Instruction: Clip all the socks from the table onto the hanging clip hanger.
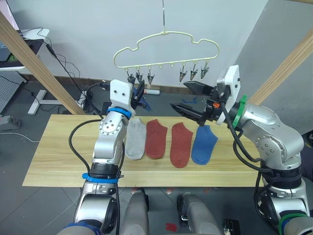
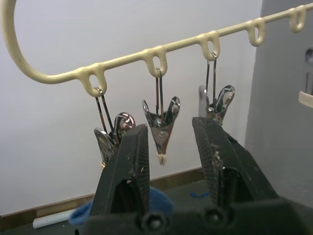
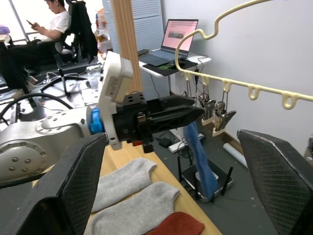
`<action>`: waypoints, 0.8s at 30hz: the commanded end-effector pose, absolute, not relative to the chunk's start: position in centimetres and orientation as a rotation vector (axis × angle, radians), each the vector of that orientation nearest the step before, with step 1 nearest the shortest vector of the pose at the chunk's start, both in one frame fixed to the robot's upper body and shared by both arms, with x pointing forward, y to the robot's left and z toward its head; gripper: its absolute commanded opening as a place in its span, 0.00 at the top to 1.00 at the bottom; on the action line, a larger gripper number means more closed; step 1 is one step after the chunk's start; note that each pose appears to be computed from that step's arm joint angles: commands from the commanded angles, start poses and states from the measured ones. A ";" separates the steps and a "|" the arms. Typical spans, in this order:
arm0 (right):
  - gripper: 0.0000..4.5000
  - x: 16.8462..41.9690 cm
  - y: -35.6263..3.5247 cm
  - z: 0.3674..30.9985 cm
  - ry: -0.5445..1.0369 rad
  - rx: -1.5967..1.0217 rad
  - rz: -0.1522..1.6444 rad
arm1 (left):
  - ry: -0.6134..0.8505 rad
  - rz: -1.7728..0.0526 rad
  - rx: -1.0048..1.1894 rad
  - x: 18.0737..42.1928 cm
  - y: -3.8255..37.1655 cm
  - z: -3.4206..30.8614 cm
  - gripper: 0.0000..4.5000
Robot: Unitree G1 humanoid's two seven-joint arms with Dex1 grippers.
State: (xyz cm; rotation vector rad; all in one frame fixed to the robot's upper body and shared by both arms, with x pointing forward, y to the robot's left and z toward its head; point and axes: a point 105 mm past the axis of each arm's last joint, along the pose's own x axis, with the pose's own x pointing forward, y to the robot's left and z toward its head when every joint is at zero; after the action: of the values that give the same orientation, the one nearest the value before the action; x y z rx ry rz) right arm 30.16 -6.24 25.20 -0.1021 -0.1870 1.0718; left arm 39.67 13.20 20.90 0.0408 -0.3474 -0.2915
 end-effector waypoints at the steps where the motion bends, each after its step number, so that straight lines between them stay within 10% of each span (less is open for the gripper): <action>1: 0.00 29.3 -6.0 26.9 -0.256 -0.118 1.088 | -0.404 -0.277 0.049 39.6 13.2 22.3 0.65; 24: 0.00 29.4 -5.8 27.9 -0.275 -0.095 1.068 | -0.441 -0.275 0.100 40.7 12.9 23.2 0.65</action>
State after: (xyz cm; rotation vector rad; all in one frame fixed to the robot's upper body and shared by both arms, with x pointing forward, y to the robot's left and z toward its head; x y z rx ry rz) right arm 30.29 -5.81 26.38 -0.0741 -0.2067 1.0553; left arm 41.02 13.28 21.61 0.0796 -0.3786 -0.2670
